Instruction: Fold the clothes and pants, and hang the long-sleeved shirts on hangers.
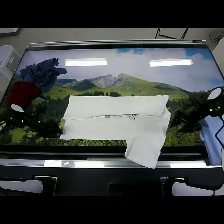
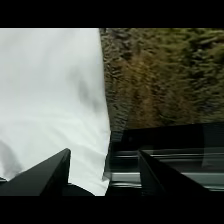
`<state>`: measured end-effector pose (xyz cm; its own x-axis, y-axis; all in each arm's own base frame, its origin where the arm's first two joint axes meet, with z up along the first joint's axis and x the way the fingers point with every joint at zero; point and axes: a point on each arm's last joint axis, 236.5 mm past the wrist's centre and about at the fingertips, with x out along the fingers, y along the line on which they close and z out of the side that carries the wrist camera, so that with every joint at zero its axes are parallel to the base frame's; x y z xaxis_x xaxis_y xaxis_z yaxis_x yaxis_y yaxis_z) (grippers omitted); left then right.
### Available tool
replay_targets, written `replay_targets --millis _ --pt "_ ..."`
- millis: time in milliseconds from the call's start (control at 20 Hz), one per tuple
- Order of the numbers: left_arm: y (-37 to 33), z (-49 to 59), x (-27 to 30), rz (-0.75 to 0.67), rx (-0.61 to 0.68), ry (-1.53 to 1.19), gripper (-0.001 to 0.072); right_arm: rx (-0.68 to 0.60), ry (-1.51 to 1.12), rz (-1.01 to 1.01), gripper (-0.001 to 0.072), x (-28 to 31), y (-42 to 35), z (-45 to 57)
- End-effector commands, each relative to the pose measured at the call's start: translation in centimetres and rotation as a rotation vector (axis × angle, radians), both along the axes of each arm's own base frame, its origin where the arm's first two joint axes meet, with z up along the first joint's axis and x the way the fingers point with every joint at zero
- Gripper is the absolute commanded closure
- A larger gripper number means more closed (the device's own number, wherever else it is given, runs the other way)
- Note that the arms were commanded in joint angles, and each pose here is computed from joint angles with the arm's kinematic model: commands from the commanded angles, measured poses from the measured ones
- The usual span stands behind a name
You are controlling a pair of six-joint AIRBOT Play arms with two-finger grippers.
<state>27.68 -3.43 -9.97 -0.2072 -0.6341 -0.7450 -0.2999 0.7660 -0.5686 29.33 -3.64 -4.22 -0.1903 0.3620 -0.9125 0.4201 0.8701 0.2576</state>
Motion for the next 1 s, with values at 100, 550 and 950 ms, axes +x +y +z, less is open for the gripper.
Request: replay_targets --millis 100,550,950 --pt "-1.3 -1.7 0.0 0.013 0.028 -0.027 0.0352 0.008 0.017 0.010 0.0194 -1.2 0.3 0.1" --pt "-1.9 -1.3 1.0 0.008 0.051 -0.077 0.0686 0.209 0.000 -0.057 0.0154 -8.1 7.6 -5.7" --pt "-1.9 -0.9 0.7 0.005 0.041 -0.070 0.0685 0.296 0.062 -0.133 0.0410 -10.8 10.4 -7.2"
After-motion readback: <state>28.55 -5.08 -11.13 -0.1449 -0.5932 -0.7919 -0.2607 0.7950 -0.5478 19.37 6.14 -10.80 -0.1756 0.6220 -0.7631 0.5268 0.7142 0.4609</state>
